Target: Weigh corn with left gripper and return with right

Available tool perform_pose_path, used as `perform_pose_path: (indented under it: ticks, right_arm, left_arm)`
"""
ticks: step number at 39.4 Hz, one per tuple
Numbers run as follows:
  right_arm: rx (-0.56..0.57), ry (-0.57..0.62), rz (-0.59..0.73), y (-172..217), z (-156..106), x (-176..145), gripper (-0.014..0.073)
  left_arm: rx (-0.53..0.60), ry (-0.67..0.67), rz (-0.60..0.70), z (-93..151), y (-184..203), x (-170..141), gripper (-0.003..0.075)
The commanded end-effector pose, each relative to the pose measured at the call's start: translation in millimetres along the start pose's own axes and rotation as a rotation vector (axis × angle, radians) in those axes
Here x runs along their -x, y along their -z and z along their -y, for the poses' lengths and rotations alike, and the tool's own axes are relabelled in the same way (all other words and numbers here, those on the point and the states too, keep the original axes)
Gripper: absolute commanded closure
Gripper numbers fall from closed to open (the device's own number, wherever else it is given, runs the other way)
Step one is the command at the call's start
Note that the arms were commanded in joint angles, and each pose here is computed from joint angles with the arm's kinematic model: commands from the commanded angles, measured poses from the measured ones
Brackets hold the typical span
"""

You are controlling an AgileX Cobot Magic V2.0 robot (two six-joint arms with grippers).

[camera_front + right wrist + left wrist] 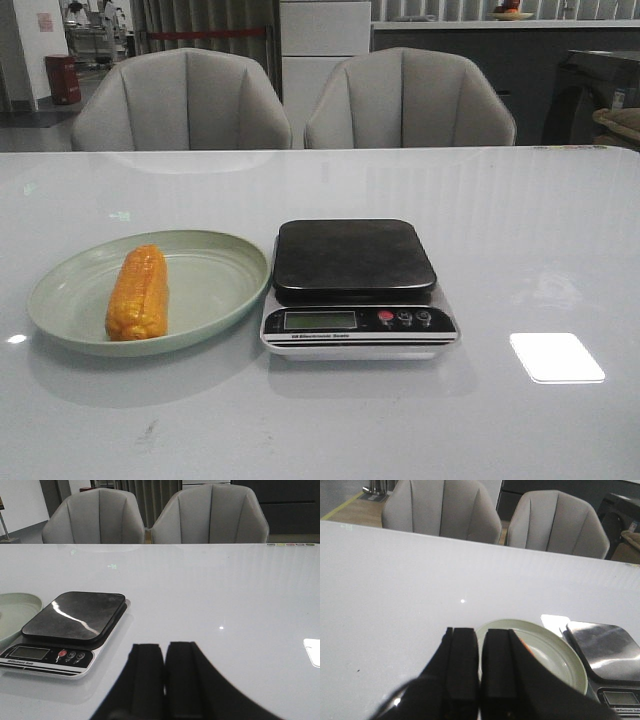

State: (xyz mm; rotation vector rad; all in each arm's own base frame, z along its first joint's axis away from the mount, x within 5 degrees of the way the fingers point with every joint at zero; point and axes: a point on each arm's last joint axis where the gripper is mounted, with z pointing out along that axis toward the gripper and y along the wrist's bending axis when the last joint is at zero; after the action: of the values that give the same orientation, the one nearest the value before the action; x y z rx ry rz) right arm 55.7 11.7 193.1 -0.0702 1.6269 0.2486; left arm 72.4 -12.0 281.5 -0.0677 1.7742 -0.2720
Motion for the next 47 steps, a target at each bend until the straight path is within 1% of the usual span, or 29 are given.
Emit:
perform_pose_path:
  ticks: [1,8,10,12,14,18,20,23,25,31,36,40,47]
  right_arm:
    - [-0.001,0.020,0.085,1,0,5,0.0448]
    - [-0.001,0.020,0.085,1,0,5,0.0448]
    - [-0.001,0.020,0.085,1,0,5,0.0448]
    - [-0.001,0.020,0.085,1,0,5,0.0448]
    - [-0.001,0.020,0.085,1,0,5,0.0448]
    - [-0.001,0.020,0.085,1,0,5,0.0448]
    - [-0.001,0.020,0.085,1,0,5,0.0448]
    - [-0.001,0.020,0.085,1,0,5,0.0448]
    - [-0.001,0.020,0.085,1,0,5,0.0448]
    - [-0.001,0.020,0.085,1,0,5,0.0448]
    - [-0.001,0.020,0.085,1,0,5,0.0448]
    - [-0.001,0.020,0.085,1,0,5,0.0448]
    - [-0.001,0.020,0.085,1,0,5,0.0448]
  left_arm:
    - [-0.008,0.030,0.066,2,-8,13,0.0607]
    - [0.004,0.033,-0.036,1,-27,8,0.0602]
    - [-0.009,0.029,-0.066,3,-34,9,0.0580]
    - [-0.027,0.021,-0.082,6,-39,11,0.0540]
    - [-0.044,-0.006,-0.099,9,-43,14,0.0477]
    - [-0.079,-0.071,-0.133,16,-53,20,0.0312]
    - [-0.091,-0.082,-0.157,20,-60,21,0.0232]
    - [-0.105,-0.089,-0.193,25,-69,26,0.0172]
    - [-0.108,-0.093,-0.229,28,-77,28,0.0162]
    - [-0.094,-0.086,-0.357,36,-113,33,0.0162]
    - [-0.086,-0.043,-0.433,42,-143,34,0.0163]
    - [-0.077,-0.013,-0.502,46,-170,27,0.0163]
    - [-0.110,-0.040,-0.611,66,-208,8,0.0163]
